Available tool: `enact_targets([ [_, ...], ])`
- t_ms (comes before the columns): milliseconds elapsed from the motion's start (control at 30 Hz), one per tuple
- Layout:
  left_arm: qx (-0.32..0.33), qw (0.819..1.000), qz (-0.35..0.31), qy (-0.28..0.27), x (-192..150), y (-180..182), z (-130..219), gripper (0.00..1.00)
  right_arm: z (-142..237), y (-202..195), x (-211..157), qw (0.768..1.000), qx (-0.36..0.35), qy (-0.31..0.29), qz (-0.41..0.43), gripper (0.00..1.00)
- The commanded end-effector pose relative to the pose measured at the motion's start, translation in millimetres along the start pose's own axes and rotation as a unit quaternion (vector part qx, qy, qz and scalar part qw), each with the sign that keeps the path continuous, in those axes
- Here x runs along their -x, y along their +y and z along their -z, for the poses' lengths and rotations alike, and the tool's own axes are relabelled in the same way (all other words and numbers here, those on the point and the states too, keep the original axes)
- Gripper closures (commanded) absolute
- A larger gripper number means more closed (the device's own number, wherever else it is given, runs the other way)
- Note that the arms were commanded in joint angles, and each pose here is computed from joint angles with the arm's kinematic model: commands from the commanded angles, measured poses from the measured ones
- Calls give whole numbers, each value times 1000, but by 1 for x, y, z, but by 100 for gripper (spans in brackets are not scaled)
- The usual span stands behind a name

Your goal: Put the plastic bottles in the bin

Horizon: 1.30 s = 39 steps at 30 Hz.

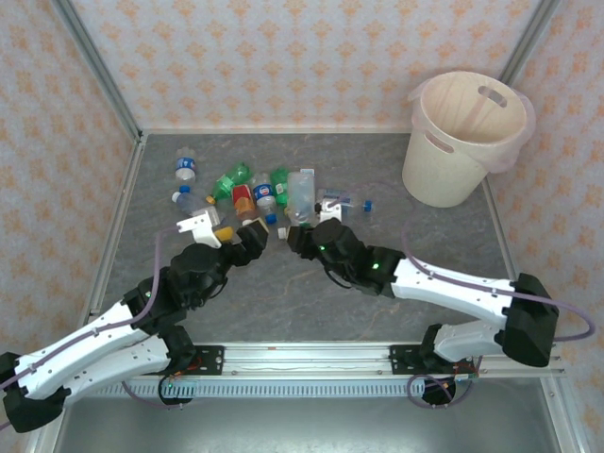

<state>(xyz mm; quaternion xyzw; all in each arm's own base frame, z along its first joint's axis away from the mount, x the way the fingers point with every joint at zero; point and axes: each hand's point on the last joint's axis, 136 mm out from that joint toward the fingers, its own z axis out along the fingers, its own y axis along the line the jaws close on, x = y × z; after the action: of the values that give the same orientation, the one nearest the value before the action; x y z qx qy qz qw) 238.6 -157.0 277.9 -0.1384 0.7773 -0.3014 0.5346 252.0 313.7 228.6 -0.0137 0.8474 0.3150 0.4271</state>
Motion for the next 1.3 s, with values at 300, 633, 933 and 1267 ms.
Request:
enact_targets([
  [300,-121,992,-16,19,-4,-66,-16,1,70,-60,99,982,-81,-161,-60,69],
  [633,-150,988,-9,24,-13,-78,-22,1,115,-90,203,960,-111,-241,-93,69],
  [933,-143,990,8,12,-10,-76,-23,1,145,-122,296,928,-162,-321,-101,70],
  [1267,-170,985,16,19,-13,-87,-19,1,134,-211,348,905,-191,-326,-194,71],
])
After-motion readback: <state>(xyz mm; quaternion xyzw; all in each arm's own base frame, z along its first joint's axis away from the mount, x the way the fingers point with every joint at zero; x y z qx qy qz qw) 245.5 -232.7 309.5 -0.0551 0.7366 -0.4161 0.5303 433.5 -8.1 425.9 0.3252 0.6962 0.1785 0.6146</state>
